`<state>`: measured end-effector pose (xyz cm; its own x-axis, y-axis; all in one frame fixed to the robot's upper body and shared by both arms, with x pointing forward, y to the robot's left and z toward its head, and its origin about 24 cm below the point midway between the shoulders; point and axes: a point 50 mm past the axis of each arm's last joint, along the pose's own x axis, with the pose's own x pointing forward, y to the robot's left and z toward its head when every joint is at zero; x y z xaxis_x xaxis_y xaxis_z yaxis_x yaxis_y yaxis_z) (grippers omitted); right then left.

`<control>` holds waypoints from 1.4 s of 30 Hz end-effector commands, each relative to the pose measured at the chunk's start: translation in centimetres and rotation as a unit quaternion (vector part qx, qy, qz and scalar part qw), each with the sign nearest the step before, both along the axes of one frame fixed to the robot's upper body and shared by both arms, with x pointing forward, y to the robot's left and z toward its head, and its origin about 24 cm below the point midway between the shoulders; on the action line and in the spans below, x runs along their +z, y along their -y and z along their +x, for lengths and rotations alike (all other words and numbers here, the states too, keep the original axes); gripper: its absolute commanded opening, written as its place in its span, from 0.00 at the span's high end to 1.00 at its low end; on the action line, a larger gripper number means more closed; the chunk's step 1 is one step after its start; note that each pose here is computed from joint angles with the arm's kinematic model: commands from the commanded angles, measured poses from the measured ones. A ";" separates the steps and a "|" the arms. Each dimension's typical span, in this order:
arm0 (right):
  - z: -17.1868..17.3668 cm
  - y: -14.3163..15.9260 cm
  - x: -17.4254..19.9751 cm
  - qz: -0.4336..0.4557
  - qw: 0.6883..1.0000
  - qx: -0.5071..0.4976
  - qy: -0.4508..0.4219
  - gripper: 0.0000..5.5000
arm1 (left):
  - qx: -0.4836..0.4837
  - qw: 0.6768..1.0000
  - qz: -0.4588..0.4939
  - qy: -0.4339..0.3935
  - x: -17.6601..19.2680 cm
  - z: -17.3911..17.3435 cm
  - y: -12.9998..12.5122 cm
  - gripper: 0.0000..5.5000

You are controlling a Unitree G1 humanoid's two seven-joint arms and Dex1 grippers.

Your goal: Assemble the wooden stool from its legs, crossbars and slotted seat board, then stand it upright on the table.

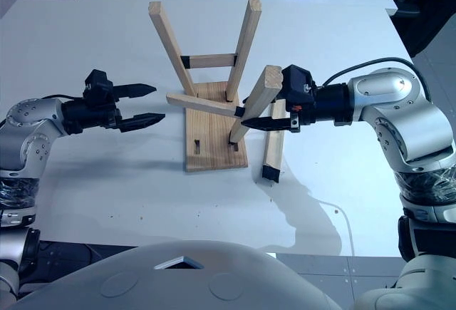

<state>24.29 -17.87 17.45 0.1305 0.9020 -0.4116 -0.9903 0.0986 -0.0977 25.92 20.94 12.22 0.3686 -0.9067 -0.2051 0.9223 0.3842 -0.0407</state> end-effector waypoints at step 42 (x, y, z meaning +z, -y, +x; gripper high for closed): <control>-3.6 -1.7 -6.2 -0.060 0.991 0.056 -0.105 0.63 | -0.024 0.999 -0.016 0.014 1.4 0.4 1.2 0.26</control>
<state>22.24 -16.09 15.04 -0.0184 0.8953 -0.4450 -0.9987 -0.0380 -0.0353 26.03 19.66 13.09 0.3248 -0.9300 -0.1722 0.9414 0.3354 -0.0352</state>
